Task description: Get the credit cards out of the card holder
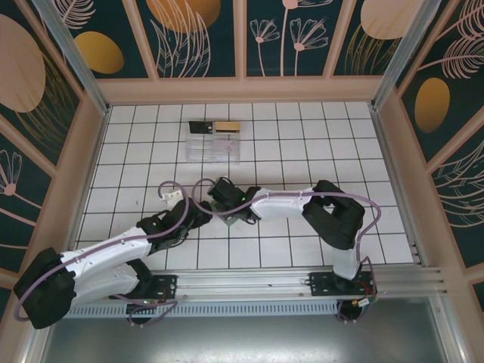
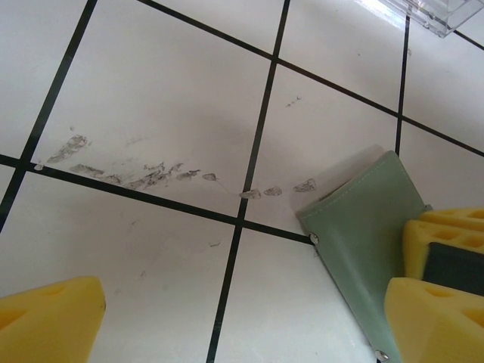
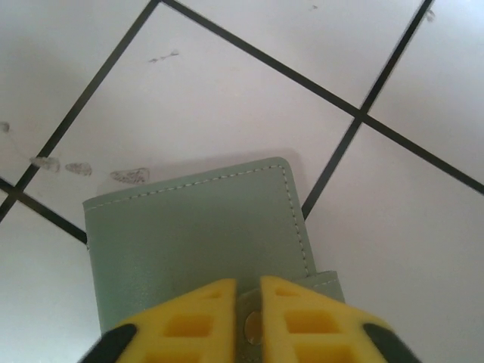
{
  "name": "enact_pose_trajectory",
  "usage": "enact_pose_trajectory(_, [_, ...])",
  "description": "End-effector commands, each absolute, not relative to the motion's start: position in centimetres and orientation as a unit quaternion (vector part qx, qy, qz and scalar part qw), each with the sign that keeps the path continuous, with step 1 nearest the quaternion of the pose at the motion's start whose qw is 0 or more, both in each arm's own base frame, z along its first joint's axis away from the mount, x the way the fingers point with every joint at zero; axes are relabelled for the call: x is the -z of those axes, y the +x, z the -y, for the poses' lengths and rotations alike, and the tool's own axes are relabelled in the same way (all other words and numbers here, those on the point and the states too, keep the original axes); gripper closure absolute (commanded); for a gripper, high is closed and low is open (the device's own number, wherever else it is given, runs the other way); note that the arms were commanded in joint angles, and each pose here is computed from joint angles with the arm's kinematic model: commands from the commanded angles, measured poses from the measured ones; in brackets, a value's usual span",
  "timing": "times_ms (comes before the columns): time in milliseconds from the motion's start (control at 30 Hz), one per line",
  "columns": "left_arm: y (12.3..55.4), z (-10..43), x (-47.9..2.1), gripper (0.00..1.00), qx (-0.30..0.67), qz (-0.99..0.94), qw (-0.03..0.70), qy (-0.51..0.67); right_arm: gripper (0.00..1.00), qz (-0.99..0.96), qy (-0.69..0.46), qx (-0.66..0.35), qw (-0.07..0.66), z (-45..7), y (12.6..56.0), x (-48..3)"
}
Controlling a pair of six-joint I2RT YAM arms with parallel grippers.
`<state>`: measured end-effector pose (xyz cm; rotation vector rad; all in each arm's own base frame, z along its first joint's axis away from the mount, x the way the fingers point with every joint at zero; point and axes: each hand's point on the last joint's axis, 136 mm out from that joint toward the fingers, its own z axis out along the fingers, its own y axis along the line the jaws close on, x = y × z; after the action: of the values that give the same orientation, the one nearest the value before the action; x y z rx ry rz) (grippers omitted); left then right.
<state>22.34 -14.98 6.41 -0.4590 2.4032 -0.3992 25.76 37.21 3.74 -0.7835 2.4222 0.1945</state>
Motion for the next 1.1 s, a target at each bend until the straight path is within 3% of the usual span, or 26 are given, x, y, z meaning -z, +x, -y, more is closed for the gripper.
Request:
enact_pose_trajectory(0, [22.3, 15.1, -6.5, 0.04, 0.165, -0.913, 0.326, -0.181, 0.95, -0.919, -0.299, -0.048, 0.252, -35.5, 24.3, -1.8])
enact_pose_trajectory(133, [22.2, 16.2, -6.5, 0.06, 0.195, -0.911, 0.317, -0.178, 1.0, -0.92, -0.287, -0.075, 0.255, -36.2, 24.1, -2.8])
enact_pose_trajectory(233, [21.9, 17.6, -6.3, 0.17, 0.24, -0.905, 0.302, -0.178, 1.0, -0.92, -0.276, -0.092, 0.261, -36.5, 24.1, -3.9])
enact_pose_trajectory(267, [21.8, 18.3, -6.3, 0.27, 0.263, -0.901, 0.296, -0.179, 1.0, -0.921, -0.27, -0.104, 0.261, -36.7, 24.1, -4.3])
enact_pose_trajectory(300, [21.7, 19.0, -6.4, 0.48, 0.284, -0.896, 0.29, -0.18, 1.0, -0.921, -0.264, -0.12, 0.26, -36.9, 24.1, -4.8])
enact_pose_trajectory(400, [21.8, 20.4, -6.5, 0.93, 0.319, -0.887, 0.276, -0.186, 1.0, -0.922, -0.24, -0.172, 0.252, -37.2, 24.0, -5.9])
enact_pose_trajectory(433, [22.0, 20.7, -6.5, 1.0, 0.324, -0.886, 0.273, -0.187, 1.0, -0.921, -0.234, -0.187, 0.249, -37.3, 24.0, -6.2])
enact_pose_trajectory(700, [23.1, 24.8, -6.8, 1.0, 0.371, -0.881, 0.237, -0.174, 1.0, -0.926, -0.198, -0.221, 0.234, -36.6, 23.9, -6.2])
enact_pose_trajectory(1067, [22.7, 23.9, -6.5, 1.0, 0.368, -0.879, 0.237, -0.19, 1.0, -0.931, -0.172, -0.226, 0.229, -36.4, 24.1, -5.2])
